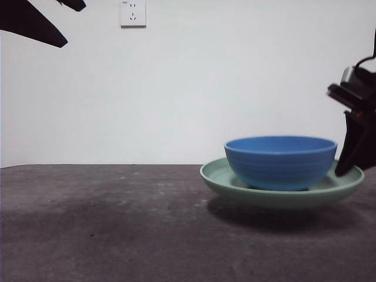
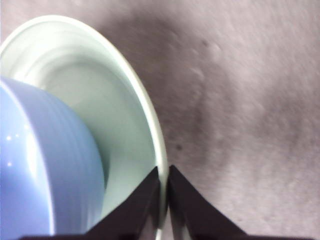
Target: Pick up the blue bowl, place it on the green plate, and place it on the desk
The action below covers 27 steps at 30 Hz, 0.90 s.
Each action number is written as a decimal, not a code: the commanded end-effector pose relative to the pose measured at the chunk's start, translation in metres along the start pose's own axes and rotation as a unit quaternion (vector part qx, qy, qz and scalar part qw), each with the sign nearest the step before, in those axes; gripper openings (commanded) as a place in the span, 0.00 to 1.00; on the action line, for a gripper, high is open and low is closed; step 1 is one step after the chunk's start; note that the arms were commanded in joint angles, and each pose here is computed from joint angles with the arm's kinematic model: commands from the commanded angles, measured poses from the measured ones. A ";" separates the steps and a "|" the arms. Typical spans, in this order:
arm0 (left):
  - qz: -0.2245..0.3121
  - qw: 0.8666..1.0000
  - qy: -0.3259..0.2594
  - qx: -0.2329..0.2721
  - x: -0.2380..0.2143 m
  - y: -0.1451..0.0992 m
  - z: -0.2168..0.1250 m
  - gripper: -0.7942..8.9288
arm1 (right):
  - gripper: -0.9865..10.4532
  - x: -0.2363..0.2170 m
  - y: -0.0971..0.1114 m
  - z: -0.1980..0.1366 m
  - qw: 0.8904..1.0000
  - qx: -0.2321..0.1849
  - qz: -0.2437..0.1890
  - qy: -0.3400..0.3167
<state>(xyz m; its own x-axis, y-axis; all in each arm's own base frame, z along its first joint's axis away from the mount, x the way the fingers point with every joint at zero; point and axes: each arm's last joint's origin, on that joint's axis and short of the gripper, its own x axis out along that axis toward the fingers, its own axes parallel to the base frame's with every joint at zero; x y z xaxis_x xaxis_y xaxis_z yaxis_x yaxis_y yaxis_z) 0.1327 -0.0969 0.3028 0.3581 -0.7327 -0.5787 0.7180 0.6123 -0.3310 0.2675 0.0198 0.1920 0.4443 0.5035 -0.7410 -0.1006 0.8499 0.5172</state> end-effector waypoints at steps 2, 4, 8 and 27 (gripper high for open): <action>-0.005 1.000 -0.006 0.012 0.001 -0.001 0.003 0.34 | 0.10 -0.006 0.008 0.007 0.999 0.013 0.028 -0.021; -0.005 1.000 -0.007 0.013 0.001 -0.001 0.003 0.34 | 0.10 -0.008 0.012 0.008 0.999 0.019 0.043 -0.027; -0.005 1.000 -0.007 0.013 0.001 -0.001 0.003 0.34 | 0.10 -0.007 0.025 0.009 0.997 0.016 0.060 -0.040; -0.005 1.000 -0.004 0.011 0.001 -0.001 0.003 0.34 | 0.10 0.048 0.096 0.015 0.997 -0.024 0.068 -0.021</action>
<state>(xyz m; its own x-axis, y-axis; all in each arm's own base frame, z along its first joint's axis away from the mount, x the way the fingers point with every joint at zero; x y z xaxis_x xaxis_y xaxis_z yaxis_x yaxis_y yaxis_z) 0.1328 -0.0969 0.3027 0.3581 -0.7327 -0.5787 0.7185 0.6121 -0.3304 0.2853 0.1168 0.2116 0.4591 0.5995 -0.6556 -0.2042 0.7894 0.5789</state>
